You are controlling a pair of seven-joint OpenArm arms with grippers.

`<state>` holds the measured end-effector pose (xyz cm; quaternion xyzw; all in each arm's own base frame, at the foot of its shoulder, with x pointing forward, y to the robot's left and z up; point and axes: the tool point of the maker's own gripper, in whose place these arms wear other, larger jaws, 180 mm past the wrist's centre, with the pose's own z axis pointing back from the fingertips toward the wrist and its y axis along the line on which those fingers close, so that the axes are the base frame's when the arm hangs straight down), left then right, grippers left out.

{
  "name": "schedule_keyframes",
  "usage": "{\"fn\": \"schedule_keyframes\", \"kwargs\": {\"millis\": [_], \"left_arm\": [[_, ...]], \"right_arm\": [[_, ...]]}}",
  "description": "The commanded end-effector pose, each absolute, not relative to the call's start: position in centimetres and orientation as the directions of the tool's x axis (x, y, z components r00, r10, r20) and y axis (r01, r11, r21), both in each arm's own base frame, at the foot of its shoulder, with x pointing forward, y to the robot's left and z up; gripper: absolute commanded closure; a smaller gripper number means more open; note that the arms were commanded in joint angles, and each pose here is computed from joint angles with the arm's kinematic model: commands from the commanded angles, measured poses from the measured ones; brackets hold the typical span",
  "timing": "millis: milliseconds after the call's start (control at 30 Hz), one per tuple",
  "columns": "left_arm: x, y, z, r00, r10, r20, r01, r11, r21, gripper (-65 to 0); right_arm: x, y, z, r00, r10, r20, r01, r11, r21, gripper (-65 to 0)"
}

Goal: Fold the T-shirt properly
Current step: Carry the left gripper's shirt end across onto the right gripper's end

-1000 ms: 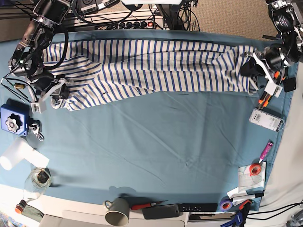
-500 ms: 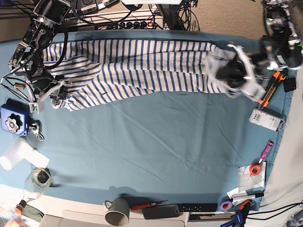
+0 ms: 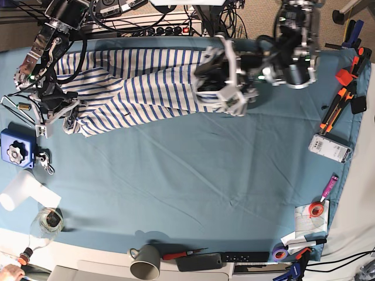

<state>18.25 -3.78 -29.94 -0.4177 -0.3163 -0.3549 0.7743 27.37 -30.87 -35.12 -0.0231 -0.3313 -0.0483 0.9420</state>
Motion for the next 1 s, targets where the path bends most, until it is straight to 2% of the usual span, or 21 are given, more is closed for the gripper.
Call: {"fn": "schedule_keyframes", "kwargs": {"millis": [0, 333, 600, 767, 967], "left_arm": [[18.7, -4.7, -28.5, 0.508, -0.253, 0.823, 0.836, 0.377, -0.4, 0.0], [21.1, -9.1, -28.6, 0.467, -0.276, 0.84, 0.816, 0.499, -0.29, 0.0], [19.4, -13.5, -27.9, 0.386, -0.33, 0.862, 0.867, 0.449, -0.217, 0.0], [20.6, -14.2, -28.0, 0.385, -0.326, 0.863, 0.835, 0.522, -0.175, 0.0], [20.9, -14.2, -27.9, 0.376, -0.33, 0.866, 0.834, 0.527, -0.161, 0.0]], "right_arm": [[28.1, -31.8, -33.7, 0.744, -0.06, 0.665, 0.115, 0.993, -0.039, -20.0], [28.2, -31.8, -33.6, 0.743, -0.059, 0.666, 0.115, 0.993, -0.04, -20.0], [28.2, -31.8, -33.6, 0.742, -0.059, 0.668, 0.115, 0.993, -0.041, -20.0], [28.2, -31.8, -33.6, 0.742, -0.059, 0.667, 0.115, 0.993, -0.04, -20.0], [28.2, -31.8, -33.6, 0.742, -0.059, 0.667, 0.115, 0.993, -0.04, -20.0]]}}
